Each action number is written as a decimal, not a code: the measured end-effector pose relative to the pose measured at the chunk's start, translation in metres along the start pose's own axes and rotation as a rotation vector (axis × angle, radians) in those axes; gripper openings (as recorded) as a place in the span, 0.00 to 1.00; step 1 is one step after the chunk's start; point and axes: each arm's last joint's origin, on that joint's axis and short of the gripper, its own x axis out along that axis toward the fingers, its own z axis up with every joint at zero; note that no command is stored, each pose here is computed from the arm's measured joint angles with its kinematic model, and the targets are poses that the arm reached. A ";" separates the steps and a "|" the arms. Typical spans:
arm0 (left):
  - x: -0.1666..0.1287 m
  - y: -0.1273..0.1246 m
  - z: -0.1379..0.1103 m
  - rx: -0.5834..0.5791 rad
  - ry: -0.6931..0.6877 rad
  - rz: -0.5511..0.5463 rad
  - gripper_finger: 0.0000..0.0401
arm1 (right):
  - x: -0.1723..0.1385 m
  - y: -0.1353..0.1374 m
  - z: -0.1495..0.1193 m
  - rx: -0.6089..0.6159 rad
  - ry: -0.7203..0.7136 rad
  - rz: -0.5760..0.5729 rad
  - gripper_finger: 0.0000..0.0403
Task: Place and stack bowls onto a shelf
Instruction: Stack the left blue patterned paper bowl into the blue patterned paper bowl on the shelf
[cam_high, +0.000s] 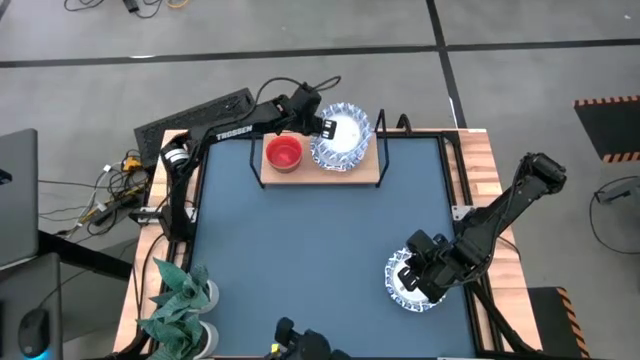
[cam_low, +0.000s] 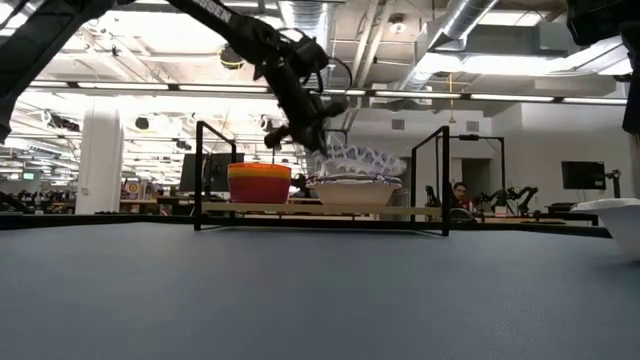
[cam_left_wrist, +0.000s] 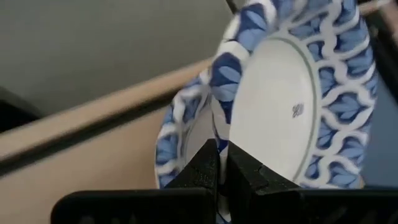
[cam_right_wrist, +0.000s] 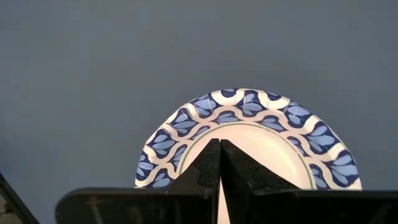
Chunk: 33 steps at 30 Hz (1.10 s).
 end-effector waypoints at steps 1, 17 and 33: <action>0.005 0.002 -0.002 -0.003 0.016 -0.002 0.00 | 0.000 0.000 0.000 0.001 0.001 0.001 0.08; 0.023 0.009 -0.004 -0.097 0.134 -0.162 0.00 | 0.000 -0.002 0.000 -0.010 0.005 -0.023 0.08; 0.022 0.007 -0.013 0.029 0.192 -0.151 0.01 | 0.000 -0.005 0.000 -0.026 0.002 -0.052 0.08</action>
